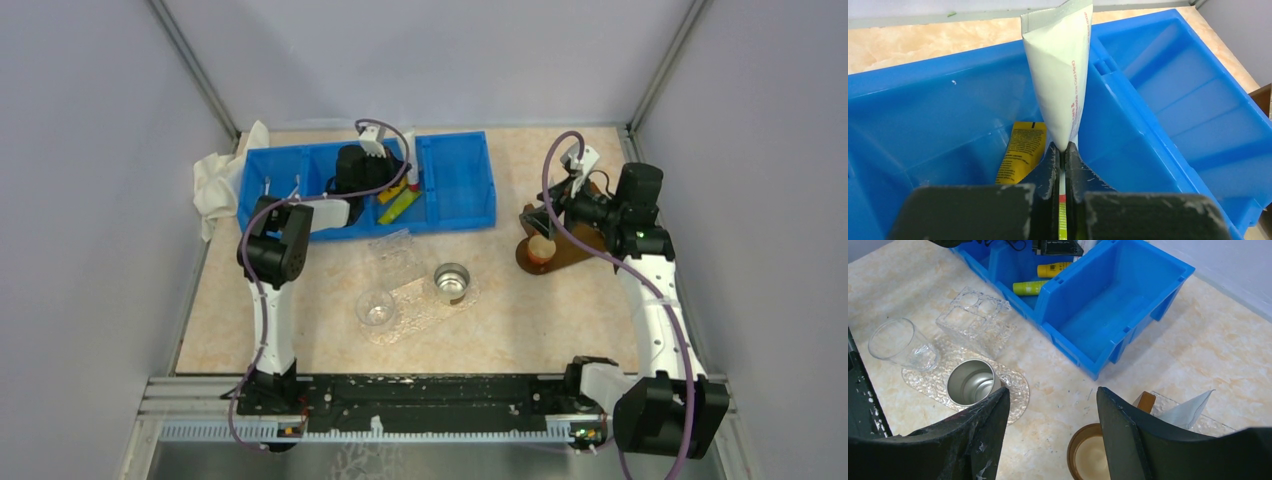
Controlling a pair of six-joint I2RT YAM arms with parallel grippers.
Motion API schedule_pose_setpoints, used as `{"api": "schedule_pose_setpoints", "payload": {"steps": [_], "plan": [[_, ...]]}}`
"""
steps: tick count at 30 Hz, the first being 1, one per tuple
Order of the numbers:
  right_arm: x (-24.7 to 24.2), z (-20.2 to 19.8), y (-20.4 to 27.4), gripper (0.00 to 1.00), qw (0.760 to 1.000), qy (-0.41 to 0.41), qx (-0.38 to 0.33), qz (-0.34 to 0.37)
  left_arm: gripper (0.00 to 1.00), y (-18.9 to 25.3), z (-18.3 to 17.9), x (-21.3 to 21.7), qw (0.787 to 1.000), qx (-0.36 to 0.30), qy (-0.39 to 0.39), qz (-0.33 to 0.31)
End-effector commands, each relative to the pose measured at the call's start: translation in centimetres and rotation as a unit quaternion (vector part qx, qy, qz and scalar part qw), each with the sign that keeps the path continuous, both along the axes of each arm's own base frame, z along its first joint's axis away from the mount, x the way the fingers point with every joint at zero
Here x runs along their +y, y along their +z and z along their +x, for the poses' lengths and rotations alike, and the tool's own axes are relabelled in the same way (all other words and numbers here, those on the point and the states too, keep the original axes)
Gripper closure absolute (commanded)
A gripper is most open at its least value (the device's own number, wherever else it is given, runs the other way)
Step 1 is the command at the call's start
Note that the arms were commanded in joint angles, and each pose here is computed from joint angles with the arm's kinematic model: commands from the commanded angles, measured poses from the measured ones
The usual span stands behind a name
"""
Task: Prepare toiletry sets of a toothbrush and toothpaste on the tray
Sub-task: Pick up the toothpaste from the storage box.
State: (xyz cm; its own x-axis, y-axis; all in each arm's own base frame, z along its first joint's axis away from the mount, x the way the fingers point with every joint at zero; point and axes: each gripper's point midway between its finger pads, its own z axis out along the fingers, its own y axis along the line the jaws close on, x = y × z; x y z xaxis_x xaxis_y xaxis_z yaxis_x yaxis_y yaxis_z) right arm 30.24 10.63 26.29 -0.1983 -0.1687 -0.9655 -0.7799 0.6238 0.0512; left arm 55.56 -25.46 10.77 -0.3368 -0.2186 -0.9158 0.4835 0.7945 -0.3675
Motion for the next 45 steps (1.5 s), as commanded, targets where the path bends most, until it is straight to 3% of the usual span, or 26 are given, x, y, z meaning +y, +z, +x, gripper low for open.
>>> {"api": "schedule_pose_setpoints", "payload": {"steps": [1,45], "plan": [[0.0,0.3,0.4,0.36,1.000,0.007,-0.020,-0.001,1.00,5.6,0.3,1.2,0.997,-0.081,0.015,-0.008],[0.2,0.2,0.4,0.36,1.000,0.011,-0.019,0.004,1.00,13.2,-4.8,2.5,0.985,-0.172,-0.002,-0.016]]}}
